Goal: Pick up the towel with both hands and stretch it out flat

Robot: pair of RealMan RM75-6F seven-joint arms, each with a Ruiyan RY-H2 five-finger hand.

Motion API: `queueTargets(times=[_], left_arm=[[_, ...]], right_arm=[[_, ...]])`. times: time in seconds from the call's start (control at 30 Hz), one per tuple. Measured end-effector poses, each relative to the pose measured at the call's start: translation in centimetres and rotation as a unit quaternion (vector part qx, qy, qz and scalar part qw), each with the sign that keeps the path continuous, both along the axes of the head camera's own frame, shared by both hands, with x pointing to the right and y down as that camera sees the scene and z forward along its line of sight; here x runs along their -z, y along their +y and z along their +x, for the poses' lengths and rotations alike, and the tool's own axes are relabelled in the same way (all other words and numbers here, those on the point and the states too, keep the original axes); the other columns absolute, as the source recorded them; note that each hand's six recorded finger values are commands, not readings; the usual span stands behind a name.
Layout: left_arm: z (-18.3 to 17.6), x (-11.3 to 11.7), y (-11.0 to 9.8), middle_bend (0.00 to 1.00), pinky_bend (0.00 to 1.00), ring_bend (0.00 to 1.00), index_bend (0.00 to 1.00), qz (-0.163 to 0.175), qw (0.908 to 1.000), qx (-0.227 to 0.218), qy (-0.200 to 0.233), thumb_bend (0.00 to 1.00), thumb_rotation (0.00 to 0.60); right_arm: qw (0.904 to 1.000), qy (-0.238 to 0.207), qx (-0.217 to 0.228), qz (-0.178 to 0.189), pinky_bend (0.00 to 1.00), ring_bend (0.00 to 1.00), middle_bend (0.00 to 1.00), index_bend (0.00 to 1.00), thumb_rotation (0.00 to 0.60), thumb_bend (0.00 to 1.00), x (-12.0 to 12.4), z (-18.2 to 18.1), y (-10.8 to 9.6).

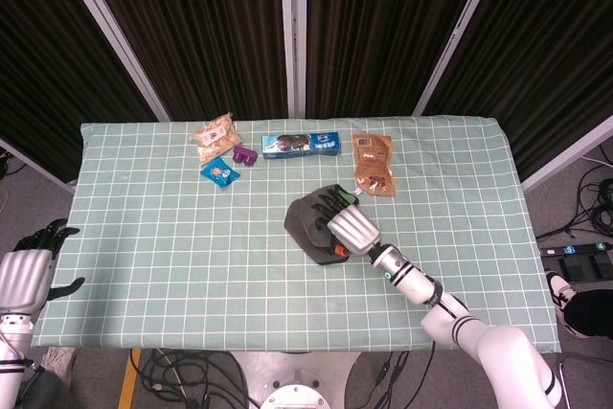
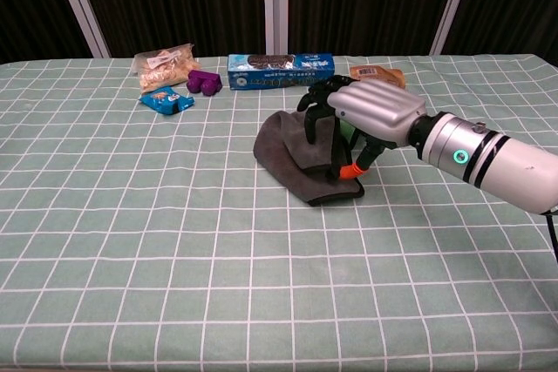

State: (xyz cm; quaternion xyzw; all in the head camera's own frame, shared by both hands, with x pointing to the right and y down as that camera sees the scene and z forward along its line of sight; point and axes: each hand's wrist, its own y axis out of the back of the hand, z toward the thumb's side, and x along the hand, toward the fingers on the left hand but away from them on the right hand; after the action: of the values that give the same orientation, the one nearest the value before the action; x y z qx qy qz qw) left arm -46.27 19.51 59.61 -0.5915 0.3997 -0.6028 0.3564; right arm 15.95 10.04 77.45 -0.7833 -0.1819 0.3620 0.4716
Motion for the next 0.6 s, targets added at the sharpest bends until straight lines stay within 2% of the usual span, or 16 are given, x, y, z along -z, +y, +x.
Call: queueTargets(times=[0.13, 0.2, 0.37, 0.5, 0.6], left_arm=[[-0.1, 0.1, 0.0, 0.26, 0.31, 0.27, 0.30, 0.000, 1.0000, 0.002, 0.001, 0.02, 0.600], [-0.1, 0.1, 0.0, 0.26, 0.31, 0.27, 0.30, 0.001, 1.0000, 0.002, 0.001, 0.02, 0.600], [-0.1, 0.1, -0.1, 0.26, 0.31, 0.27, 0.30, 0.001, 1.0000, 0.001, 0.003, 0.02, 0.600], [0.3, -0.2, -0.4, 0.26, 0.31, 0.27, 0.30, -0.001, 0.9999, -0.003, 0.012, 0.02, 0.600], [0.8, -0.4, -1.0, 0.26, 0.31, 0.27, 0.30, 0.000, 0.9996, -0.009, 0.027, 0.02, 0.600]], right_arm=[[1.0000, -0.003, 0.007, 0.001, 0.00, 0.08, 0.19, 0.54, 0.600, 0.23, -0.1, -0.7, -0.1], [0.9999, -0.004, 0.009, 0.000, 0.00, 0.09, 0.19, 0.56, 0.600, 0.25, -0.1, -0.9, 0.0], [0.9999, -0.012, 0.008, 0.002, 0.00, 0.11, 0.23, 0.64, 0.600, 0.25, 0.0, -1.4, -0.2], [0.9992, -0.037, -0.010, 0.007, 0.00, 0.13, 0.26, 0.71, 0.600, 0.26, 0.8, -1.8, -0.7], [0.9980, -0.058, -0.024, 0.010, 0.00, 0.13, 0.27, 0.72, 0.600, 0.26, 1.5, -2.5, -1.3]])
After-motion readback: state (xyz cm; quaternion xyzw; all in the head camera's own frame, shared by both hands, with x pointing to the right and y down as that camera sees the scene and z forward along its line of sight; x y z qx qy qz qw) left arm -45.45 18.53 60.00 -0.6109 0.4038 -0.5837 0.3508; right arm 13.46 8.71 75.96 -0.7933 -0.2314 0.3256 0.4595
